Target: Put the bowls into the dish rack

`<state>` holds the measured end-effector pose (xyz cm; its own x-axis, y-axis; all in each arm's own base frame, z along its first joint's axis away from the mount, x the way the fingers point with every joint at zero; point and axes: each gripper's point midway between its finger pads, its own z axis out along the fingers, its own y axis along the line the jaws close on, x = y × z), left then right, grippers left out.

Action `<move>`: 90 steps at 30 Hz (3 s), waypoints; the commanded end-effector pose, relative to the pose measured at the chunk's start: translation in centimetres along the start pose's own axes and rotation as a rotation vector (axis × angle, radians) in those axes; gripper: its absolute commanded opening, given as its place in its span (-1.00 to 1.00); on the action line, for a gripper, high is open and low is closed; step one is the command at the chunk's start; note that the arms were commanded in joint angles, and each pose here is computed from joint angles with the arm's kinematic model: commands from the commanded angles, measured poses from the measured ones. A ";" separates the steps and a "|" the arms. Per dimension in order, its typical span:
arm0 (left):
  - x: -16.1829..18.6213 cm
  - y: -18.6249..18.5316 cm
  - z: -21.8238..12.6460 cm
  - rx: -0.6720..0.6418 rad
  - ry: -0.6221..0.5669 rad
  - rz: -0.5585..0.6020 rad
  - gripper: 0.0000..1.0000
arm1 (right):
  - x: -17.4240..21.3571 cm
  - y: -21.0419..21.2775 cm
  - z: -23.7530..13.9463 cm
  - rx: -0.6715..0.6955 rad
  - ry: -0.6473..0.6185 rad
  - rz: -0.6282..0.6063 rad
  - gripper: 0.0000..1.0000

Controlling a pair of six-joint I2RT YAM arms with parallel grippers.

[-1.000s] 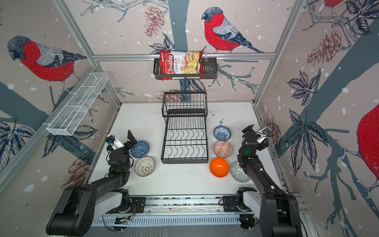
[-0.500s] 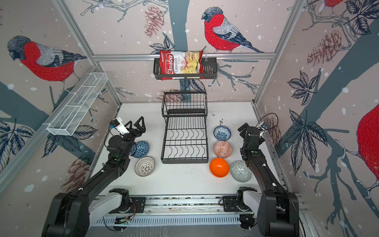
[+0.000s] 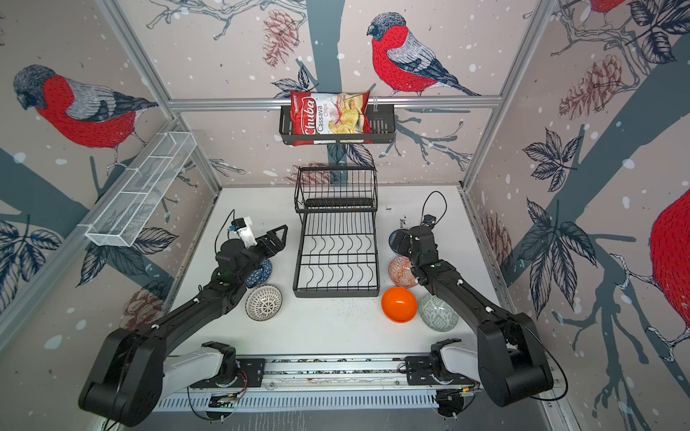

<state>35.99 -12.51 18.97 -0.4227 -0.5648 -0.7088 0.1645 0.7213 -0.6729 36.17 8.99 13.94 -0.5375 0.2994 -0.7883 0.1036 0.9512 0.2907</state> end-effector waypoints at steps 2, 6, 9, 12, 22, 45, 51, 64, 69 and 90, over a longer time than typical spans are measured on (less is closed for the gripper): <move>1.5 0.2 0.2 -0.012 0.062 -0.008 0.97 | 0.2 0.2 0.1 0.016 -0.007 -0.033 0.91; 2.8 0.4 -0.1 -0.012 0.103 -0.010 0.97 | 0.6 -1.3 1.1 0.114 0.036 -0.047 0.88; 3.5 0.7 -0.4 -0.022 0.124 -0.008 0.97 | 0.7 -3.3 1.9 0.176 0.068 -0.017 0.79; 3.4 0.6 -0.7 -0.020 0.118 -0.008 0.97 | 0.8 -5.6 2.9 0.225 0.112 0.029 0.64; 3.8 0.2 -0.5 -0.012 0.140 0.001 0.97 | 2.0 -7.3 5.7 0.224 0.211 0.078 0.33; 3.5 -0.4 -0.4 -0.016 0.144 0.006 0.97 | 1.9 -15.1 4.9 0.450 0.187 0.203 -0.57; 3.5 0.2 -0.5 -0.054 0.157 0.001 0.97 | 1.3 -14.6 4.5 0.428 0.176 0.211 -0.17; 3.8 0.2 -0.6 -0.066 0.176 -0.028 0.97 | 1.9 -7.8 -1.1 0.237 0.138 0.107 0.46; 3.5 -0.2 -0.7 -0.053 0.174 -0.032 0.97 | 5.3 -7.9 -1.8 0.207 0.218 0.105 0.30; 3.2 -0.9 -0.4 -0.032 0.181 -0.026 0.97 | 8.6 -12.3 0.1 0.281 0.305 0.263 -0.52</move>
<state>34.04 -14.52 16.75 -0.5826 -0.5132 -0.6302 0.1002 0.7241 -0.6823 29.77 0.54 3.29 -0.7112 0.4926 -0.5016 0.4363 0.8687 0.2346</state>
